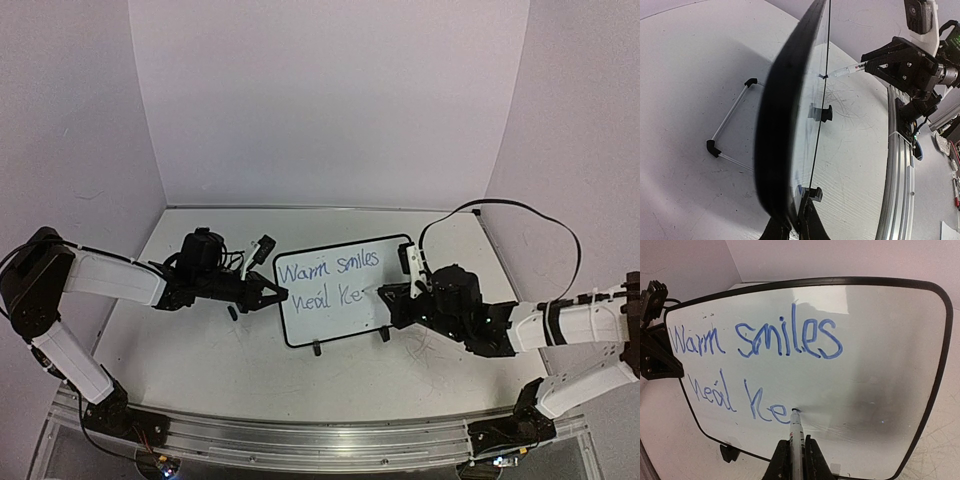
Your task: Write a sentence on the whiteboard
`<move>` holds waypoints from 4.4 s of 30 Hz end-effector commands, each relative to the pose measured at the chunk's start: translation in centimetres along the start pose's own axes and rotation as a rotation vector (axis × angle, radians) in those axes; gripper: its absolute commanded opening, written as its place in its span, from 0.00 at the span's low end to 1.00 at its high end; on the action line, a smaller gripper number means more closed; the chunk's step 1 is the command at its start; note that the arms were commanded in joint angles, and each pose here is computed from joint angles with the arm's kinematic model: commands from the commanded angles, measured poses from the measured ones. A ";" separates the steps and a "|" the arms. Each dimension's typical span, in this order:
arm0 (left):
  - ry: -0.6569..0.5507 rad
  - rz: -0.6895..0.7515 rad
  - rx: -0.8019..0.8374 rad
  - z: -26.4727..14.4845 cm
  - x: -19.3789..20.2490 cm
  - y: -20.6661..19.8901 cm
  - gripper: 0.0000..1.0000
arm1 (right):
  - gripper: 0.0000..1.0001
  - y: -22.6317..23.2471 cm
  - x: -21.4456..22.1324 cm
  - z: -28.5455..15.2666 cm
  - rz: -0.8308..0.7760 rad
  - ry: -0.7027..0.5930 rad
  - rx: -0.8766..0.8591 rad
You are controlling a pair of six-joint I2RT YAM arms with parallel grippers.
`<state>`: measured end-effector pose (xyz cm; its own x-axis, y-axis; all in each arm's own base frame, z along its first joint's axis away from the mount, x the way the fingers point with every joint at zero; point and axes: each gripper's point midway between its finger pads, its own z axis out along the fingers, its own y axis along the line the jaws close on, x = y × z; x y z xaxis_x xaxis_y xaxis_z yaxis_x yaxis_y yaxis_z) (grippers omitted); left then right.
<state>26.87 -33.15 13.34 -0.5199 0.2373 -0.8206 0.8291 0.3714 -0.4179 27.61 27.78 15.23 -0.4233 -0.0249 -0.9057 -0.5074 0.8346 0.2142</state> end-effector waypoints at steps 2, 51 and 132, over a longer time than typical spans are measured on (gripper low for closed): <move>0.016 0.021 -0.172 -0.3 -0.1 3.2 0.00 | 0.00 0.9 -1.0 0.8 0.003 -0.015 -0.035; 0.024 0.027 -0.175 -0.3 0.0 3.2 0.00 | 0.00 -0.9 -2.5 0.0 0.029 -0.062 0.053; 0.029 0.024 -0.178 -0.3 0.1 3.2 0.00 | 0.00 -1.6 0.1 -0.4 0.060 0.007 0.055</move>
<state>26.86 -33.29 13.37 -0.5239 0.2471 -0.8152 0.8272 0.3760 -0.4176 27.36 26.07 14.04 -0.4773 -0.0035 -0.8787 -0.4516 0.8588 0.2419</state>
